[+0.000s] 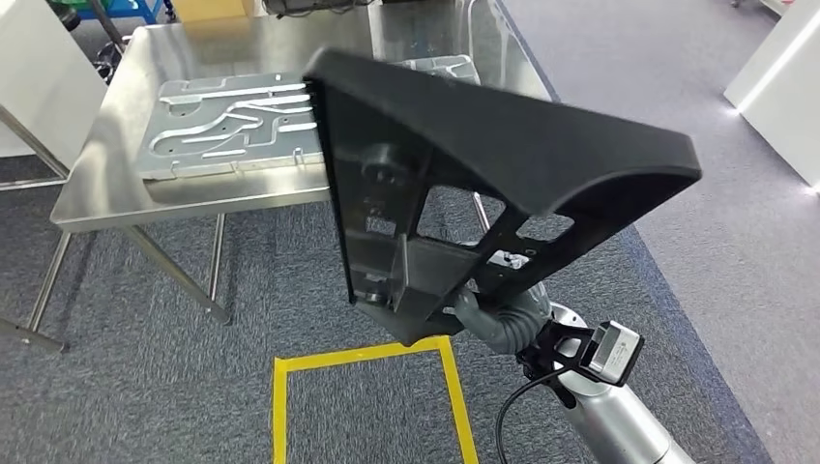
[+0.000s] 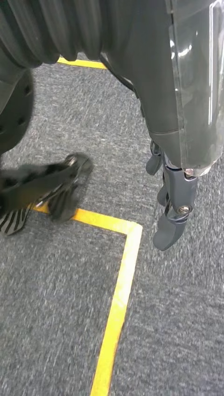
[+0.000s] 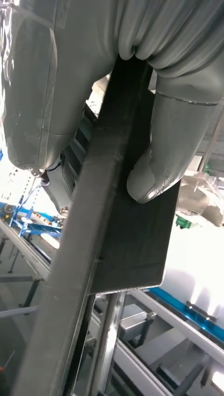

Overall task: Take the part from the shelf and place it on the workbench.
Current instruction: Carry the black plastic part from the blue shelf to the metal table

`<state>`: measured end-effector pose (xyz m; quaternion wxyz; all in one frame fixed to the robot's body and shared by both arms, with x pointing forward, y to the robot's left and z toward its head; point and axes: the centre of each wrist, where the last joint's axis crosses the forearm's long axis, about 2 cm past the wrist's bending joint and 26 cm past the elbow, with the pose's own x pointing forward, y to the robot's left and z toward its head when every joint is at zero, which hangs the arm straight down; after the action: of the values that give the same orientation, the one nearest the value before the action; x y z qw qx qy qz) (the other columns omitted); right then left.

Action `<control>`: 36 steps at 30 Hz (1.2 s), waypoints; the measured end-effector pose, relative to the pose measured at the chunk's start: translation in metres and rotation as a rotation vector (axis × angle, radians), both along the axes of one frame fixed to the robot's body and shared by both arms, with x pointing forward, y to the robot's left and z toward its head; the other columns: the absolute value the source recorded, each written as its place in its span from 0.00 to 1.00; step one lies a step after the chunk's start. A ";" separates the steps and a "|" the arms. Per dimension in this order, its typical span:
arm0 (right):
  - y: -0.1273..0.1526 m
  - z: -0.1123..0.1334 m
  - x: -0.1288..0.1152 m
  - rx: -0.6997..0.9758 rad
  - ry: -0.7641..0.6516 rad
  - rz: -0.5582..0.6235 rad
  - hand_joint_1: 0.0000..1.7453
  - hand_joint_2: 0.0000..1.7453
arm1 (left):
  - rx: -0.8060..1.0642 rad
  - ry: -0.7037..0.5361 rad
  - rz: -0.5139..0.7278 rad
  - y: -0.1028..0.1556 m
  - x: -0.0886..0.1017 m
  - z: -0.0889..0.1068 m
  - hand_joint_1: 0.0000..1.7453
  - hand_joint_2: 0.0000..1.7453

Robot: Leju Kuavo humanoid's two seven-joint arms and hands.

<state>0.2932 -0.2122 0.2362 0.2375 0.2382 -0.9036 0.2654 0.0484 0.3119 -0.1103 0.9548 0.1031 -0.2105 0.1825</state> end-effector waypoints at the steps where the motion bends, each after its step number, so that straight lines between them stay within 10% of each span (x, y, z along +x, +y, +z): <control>1: 0.001 0.000 -0.001 0.001 0.001 -0.001 1.00 1.00 | 0.001 0.003 -0.001 0.000 -0.001 0.000 0.00 1.00; 36: 0.006 -0.028 -0.049 -0.046 -0.022 -0.158 1.00 1.00 | 0.000 -0.020 -0.051 0.006 -0.009 -0.001 0.00 1.00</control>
<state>0.2440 -0.2060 0.2083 0.2531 0.1577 -0.9158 0.2690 0.0395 0.3176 -0.1112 0.9571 0.0957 -0.2225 0.1591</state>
